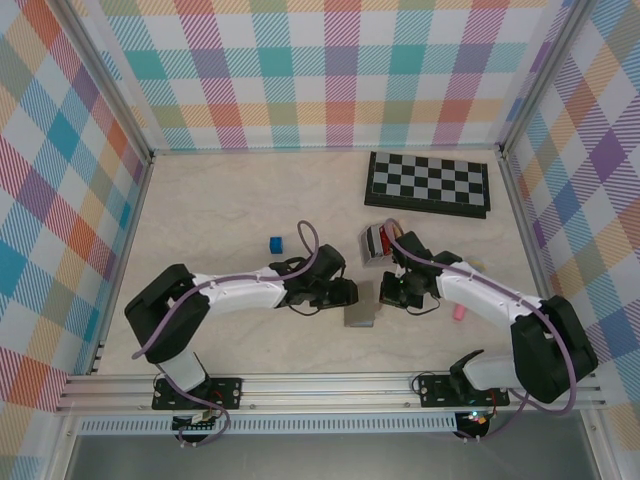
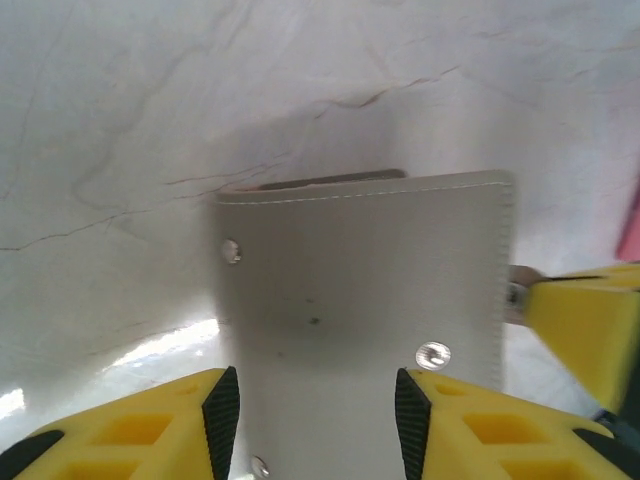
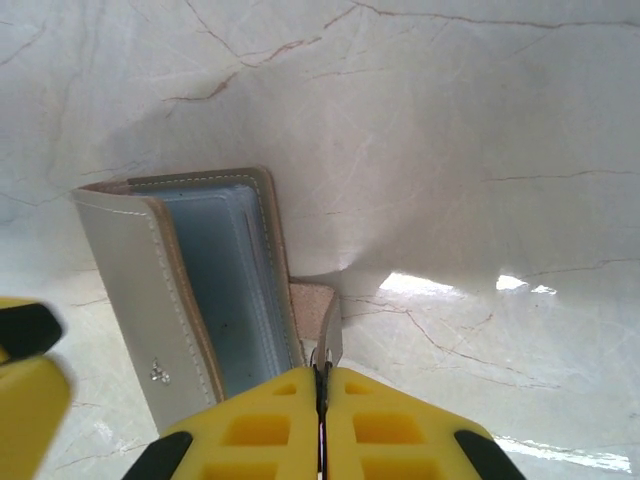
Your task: Put the credit cards into the card holder
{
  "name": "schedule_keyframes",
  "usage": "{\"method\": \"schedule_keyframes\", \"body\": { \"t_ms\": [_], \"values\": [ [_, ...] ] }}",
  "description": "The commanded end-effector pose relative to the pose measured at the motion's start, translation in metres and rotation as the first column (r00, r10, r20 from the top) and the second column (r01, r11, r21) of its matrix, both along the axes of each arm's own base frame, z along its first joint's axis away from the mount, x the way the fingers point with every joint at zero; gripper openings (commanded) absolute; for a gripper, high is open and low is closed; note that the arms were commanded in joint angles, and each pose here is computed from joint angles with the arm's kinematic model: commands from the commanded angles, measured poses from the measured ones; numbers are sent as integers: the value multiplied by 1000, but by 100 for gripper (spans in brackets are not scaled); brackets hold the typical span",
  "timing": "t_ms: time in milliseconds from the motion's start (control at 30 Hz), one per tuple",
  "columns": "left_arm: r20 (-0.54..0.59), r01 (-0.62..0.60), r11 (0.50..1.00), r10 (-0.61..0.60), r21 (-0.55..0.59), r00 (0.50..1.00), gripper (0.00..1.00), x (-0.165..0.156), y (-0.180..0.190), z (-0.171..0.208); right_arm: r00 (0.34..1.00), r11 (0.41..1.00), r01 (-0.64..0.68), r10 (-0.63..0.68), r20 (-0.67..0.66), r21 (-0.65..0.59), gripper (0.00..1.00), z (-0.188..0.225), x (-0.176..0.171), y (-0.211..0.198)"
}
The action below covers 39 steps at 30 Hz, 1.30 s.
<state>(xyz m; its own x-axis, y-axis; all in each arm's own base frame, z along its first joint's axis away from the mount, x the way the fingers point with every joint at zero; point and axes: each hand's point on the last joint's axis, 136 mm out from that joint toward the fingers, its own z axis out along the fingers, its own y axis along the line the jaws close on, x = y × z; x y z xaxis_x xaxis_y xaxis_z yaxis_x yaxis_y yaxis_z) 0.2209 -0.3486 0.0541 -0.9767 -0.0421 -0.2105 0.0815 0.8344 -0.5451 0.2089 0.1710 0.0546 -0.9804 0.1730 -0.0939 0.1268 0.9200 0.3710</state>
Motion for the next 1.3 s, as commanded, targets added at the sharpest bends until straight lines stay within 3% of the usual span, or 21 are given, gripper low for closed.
{"method": "schedule_keyframes", "body": {
  "t_ms": [0, 400, 667, 1267],
  "values": [
    [-29, 27, 1000, -27, 15, 999, 47, 0, -6, -6, 1000, 999, -1, 0, 24, 38, 9, 8, 0, 3],
    [-74, 65, 995, -60, 74, 995, 44, -3, -14, -30, 997, 988, -56, 48, 54, 145, 8, 24, 2, 21],
    [-70, 61, 996, -56, 71, 996, 38, -3, -16, -31, 993, 971, -117, 120, -3, 207, 7, 16, 0, 39],
    [-55, 49, 998, -47, 39, 997, 31, -2, -19, -25, 988, 988, -79, 96, -123, 134, 5, -14, 0, 36]
  ]
}}
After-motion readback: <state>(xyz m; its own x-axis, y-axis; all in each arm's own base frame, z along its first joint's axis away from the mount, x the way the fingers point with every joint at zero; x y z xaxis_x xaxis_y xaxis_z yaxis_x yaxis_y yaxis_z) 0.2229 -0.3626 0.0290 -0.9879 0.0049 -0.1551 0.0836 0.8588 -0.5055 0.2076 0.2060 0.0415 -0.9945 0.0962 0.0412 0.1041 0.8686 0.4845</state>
